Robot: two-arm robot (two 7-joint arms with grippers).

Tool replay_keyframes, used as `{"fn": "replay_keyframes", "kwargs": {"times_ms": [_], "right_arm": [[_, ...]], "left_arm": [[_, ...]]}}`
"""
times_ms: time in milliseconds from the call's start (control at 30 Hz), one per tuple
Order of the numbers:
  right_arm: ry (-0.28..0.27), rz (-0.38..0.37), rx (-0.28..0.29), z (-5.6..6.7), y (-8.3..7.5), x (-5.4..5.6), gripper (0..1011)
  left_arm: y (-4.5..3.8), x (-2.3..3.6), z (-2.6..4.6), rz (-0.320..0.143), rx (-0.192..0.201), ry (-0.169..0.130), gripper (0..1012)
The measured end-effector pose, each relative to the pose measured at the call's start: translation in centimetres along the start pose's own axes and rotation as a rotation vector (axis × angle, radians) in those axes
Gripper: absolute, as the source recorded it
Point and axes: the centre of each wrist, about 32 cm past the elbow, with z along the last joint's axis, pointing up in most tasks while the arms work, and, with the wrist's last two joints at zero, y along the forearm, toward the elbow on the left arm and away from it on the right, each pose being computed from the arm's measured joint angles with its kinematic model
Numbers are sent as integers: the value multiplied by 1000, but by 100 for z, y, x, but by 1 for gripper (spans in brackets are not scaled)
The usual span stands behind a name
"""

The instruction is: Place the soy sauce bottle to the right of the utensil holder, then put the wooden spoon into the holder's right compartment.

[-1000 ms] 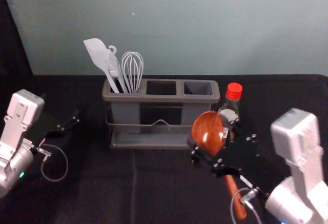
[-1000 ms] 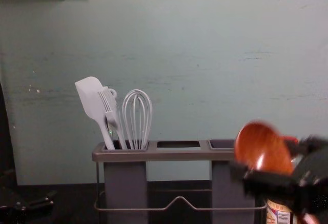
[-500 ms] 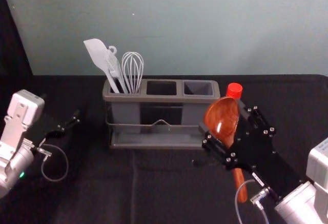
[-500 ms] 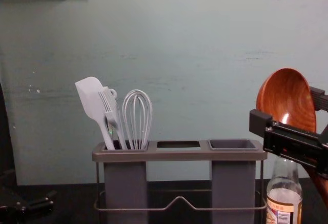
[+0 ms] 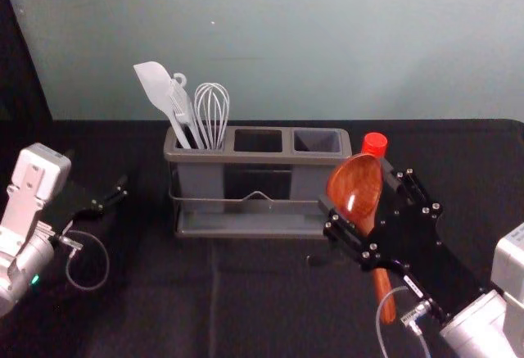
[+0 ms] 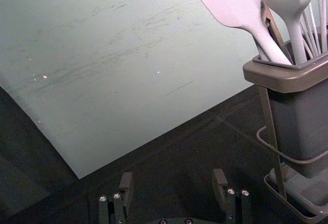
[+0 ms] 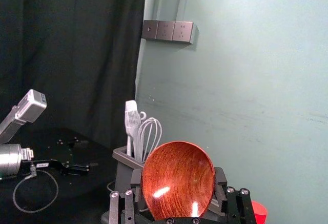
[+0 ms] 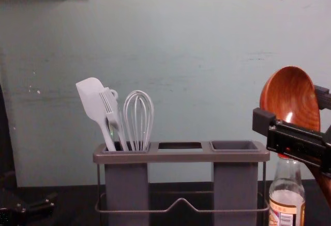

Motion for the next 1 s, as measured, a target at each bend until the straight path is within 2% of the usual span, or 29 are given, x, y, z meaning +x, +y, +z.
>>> {"fn": "replay_keyframes", "kwargs": {"times_ms": [300,533,700,1000], "right_arm": [[-7,-1,5,4,25,13,836],[-21,-4,33,50,167,63,837],[-29,1,51,88,332,148,837],[-29,25,75,134,716,428,837]], "left_arm": [[0,0,0,0,0,0,1011],[0,0,0,0,0,0,1011],[0,0,0,0,0,0,1012],[0,0,0,0,0,0,1012]]}}
